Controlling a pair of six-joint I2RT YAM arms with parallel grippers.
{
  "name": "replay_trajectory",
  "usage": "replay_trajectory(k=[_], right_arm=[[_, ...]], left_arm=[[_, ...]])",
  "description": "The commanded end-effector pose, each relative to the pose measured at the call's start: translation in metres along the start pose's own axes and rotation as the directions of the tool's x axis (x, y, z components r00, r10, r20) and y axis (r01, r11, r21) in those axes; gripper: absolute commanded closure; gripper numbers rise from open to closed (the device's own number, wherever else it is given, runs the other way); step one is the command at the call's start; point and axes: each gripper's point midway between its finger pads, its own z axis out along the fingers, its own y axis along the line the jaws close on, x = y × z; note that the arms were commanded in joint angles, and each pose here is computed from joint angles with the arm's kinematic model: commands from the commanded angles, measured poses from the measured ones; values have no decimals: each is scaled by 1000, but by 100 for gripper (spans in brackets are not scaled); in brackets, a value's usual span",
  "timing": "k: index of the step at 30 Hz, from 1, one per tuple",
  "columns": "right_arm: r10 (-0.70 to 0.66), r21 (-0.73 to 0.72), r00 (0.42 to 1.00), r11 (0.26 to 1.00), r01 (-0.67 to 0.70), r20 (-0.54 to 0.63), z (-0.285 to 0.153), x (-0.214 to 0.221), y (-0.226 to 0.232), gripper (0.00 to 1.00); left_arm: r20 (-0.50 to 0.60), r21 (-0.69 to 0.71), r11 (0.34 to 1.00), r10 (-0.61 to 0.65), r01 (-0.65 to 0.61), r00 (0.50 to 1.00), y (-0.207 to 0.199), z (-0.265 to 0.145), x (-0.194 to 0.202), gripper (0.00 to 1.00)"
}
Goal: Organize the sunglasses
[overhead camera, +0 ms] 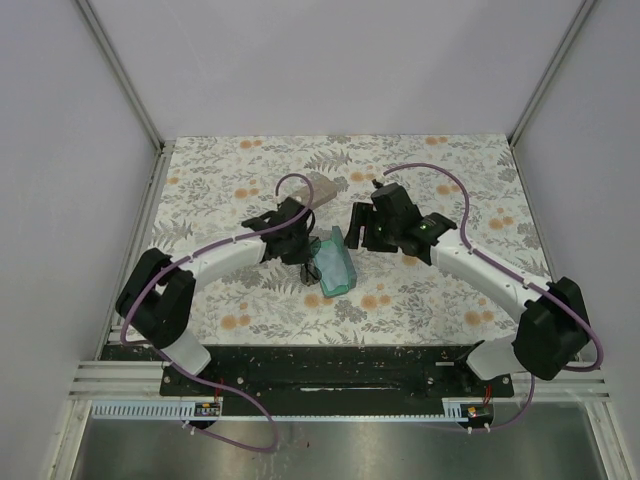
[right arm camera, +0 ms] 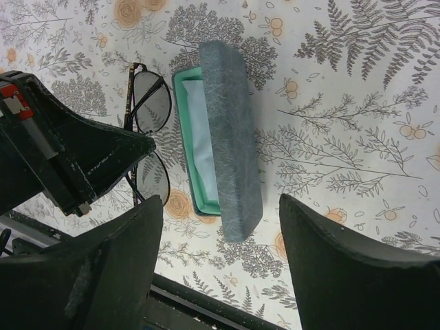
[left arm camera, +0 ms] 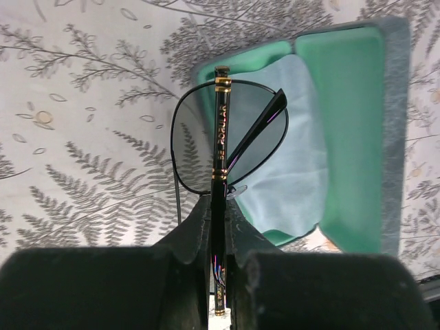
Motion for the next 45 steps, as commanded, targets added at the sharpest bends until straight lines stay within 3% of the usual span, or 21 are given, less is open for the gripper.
replay_trajectory(k=[1, 9, 18, 21, 24, 26, 29, 34, 37, 45], right_arm=[[29, 23, 992, 999, -32, 121, -17, -24, -4, 24], [60, 61, 980, 995, -73, 188, -31, -28, -17, 24], [65, 53, 979, 996, -76, 191, -35, -27, -17, 22], [65, 59, 983, 995, -76, 170, -30, -22, -19, 17], [59, 88, 988, 994, -72, 146, -20, -16, -24, 16], [62, 102, 989, 992, -76, 135, -15, -14, -27, 15], [59, 111, 989, 991, -74, 133, -10, -14, -28, 13], [60, 126, 990, 989, -76, 126, -2, -15, -31, 16], [71, 101, 992, 992, -82, 109, 4, -16, -33, 28], [80, -116, 997, 990, -82, -15, 35, -10, -16, 46]], left_arm=[[73, 127, 989, -87, 77, 993, -45, -10, -23, 100], [94, 159, 969, -207, 190, 974, -65, 6, -19, 100], [91, 82, 972, -229, 222, 969, -60, 38, -2, 100], [97, 71, 973, -226, 220, 969, -57, 38, 0, 93], [122, 65, 975, -221, 214, 968, -56, 29, -4, 78], [137, 65, 975, -220, 213, 966, -54, 21, -7, 61], [154, 58, 976, -218, 212, 964, -51, 13, -10, 51], [170, 58, 979, -205, 198, 964, -50, 0, -14, 51], [179, 70, 979, -200, 190, 963, -49, -6, -17, 55], [168, 121, 969, -232, 213, 958, -30, -7, -23, 69]])
